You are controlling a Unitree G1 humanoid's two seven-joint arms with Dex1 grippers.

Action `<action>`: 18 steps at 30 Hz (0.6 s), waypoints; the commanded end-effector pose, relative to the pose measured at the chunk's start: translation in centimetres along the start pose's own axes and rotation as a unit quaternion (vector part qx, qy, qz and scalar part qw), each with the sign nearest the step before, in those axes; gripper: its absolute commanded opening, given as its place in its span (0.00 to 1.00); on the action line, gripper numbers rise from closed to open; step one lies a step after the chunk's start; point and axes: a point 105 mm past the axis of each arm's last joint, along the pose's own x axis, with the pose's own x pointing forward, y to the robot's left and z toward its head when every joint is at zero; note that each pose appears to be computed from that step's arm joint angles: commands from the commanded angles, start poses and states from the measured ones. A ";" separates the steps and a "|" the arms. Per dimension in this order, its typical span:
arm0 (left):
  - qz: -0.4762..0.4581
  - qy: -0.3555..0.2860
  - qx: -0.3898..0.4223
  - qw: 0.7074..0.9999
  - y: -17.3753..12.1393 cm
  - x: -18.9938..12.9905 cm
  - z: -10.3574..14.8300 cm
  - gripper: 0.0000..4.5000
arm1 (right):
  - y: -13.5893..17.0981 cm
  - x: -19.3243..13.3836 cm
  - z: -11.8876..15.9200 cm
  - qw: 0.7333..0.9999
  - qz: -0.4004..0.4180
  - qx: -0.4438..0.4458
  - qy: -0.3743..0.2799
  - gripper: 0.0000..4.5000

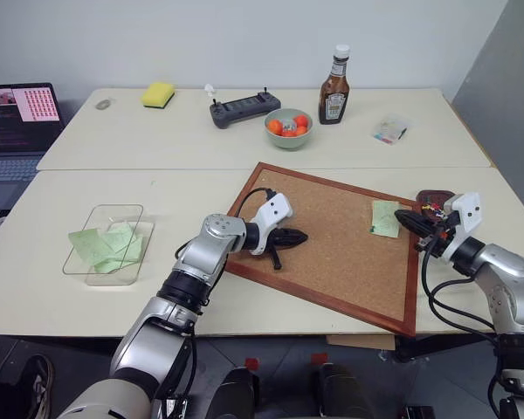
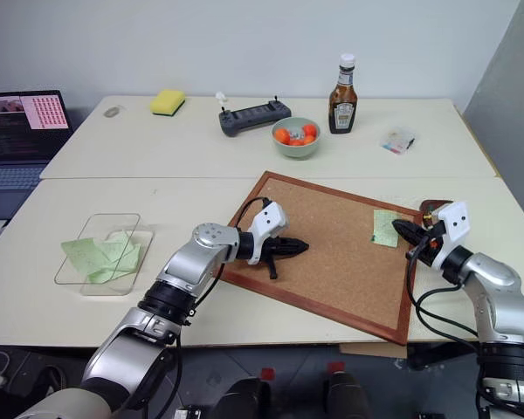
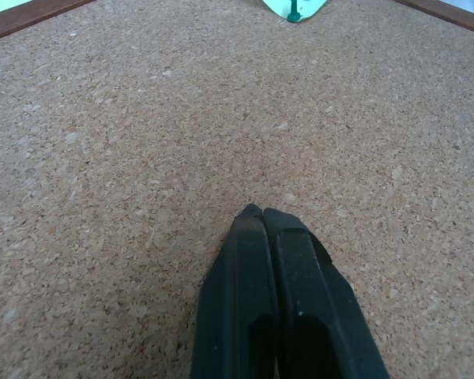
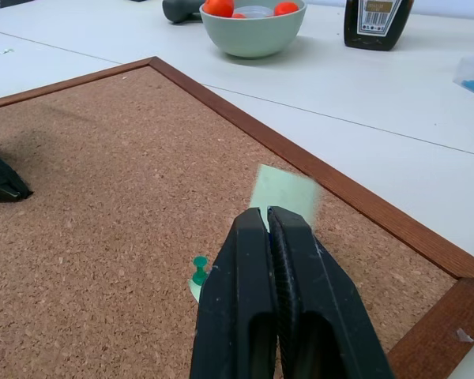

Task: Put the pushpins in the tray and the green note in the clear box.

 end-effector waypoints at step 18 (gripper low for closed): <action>-0.018 0.049 0.020 0.998 -0.8 0.1 -2.1 0.00 | -11.5 -0.8 1.9 0.943 -0.331 0.033 -0.004 0.01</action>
